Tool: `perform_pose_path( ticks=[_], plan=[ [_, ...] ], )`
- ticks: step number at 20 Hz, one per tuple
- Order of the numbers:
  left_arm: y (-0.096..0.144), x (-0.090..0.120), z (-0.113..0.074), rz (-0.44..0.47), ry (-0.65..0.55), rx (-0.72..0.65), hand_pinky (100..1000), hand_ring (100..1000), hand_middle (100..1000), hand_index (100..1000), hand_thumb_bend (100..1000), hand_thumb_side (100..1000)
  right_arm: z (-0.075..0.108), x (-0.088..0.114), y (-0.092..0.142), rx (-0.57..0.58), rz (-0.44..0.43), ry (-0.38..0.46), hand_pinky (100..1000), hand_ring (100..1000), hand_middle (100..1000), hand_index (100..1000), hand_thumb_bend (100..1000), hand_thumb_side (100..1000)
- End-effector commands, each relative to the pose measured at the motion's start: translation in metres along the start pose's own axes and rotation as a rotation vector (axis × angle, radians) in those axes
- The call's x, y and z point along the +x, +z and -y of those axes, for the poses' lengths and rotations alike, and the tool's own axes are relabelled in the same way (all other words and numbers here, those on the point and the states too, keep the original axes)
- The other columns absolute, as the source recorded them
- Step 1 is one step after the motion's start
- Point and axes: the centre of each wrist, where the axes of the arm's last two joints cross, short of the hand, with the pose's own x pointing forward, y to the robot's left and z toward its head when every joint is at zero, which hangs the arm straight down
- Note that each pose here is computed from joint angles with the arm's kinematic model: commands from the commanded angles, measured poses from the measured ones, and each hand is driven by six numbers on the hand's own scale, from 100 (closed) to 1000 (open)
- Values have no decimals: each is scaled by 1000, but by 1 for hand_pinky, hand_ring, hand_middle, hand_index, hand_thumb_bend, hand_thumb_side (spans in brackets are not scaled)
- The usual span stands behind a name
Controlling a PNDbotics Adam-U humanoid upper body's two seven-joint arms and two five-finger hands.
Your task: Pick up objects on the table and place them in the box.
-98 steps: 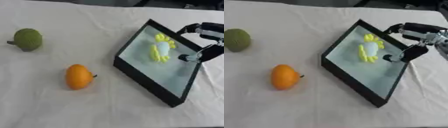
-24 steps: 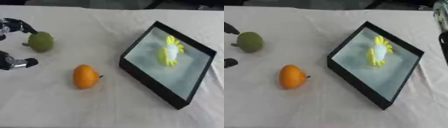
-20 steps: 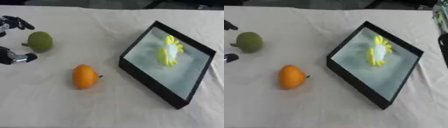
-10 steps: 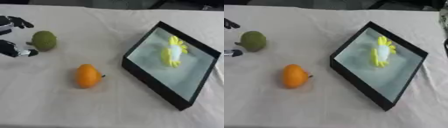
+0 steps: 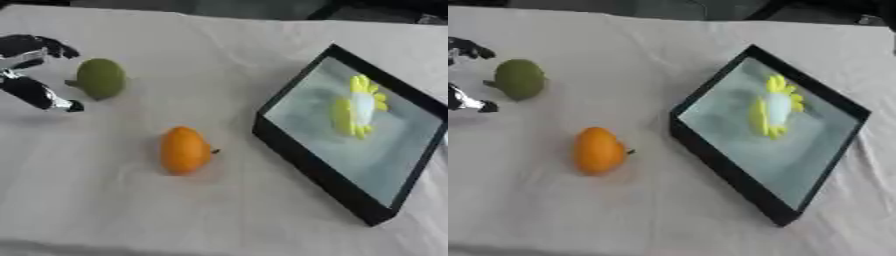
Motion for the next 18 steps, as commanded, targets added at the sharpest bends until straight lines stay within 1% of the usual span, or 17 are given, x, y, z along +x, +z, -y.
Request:
perform_pose_path(
  ticks=[1,2,3,6,10,12,13,15,16,18],
  plan=[
    [-4,-10,-9,-36,19,39,933,876,842,938,516,484,6,5,-2,-8,9,20,947,815,715,791,100,503],
    [-7,-10,-9,-35,35,39,933,875,841,938,512,484,5,5,-2,-7,8,20,947,815,715,791,100,503],
    [-10,-10,-8,-29,49,38,928,870,839,936,487,496,5,5,-2,-6,7,20,947,814,714,790,100,503],
    [-18,-7,-8,-2,86,25,917,858,832,931,450,510,3,4,-3,0,6,16,947,814,713,790,100,514],
    [-29,-4,-7,26,117,14,898,841,816,926,415,476,-1,3,-3,16,0,8,947,813,713,789,100,531],
    [-32,-2,-8,37,115,16,860,812,789,882,368,418,-2,3,-3,23,-2,6,947,813,712,789,100,536],
    [-33,-1,-7,43,113,14,832,788,765,835,317,361,-3,2,-3,25,-3,5,948,814,713,789,100,541],
    [-34,-1,-8,48,104,5,783,740,707,750,267,205,-3,2,-3,28,-4,3,950,816,717,790,100,548],
    [-33,0,-8,46,96,1,748,707,664,716,230,100,-4,1,-3,31,-5,1,951,816,719,789,100,554],
    [-32,1,-10,43,78,3,696,656,606,658,198,100,-5,0,-3,38,-10,-2,951,818,723,794,100,564]
  ],
)
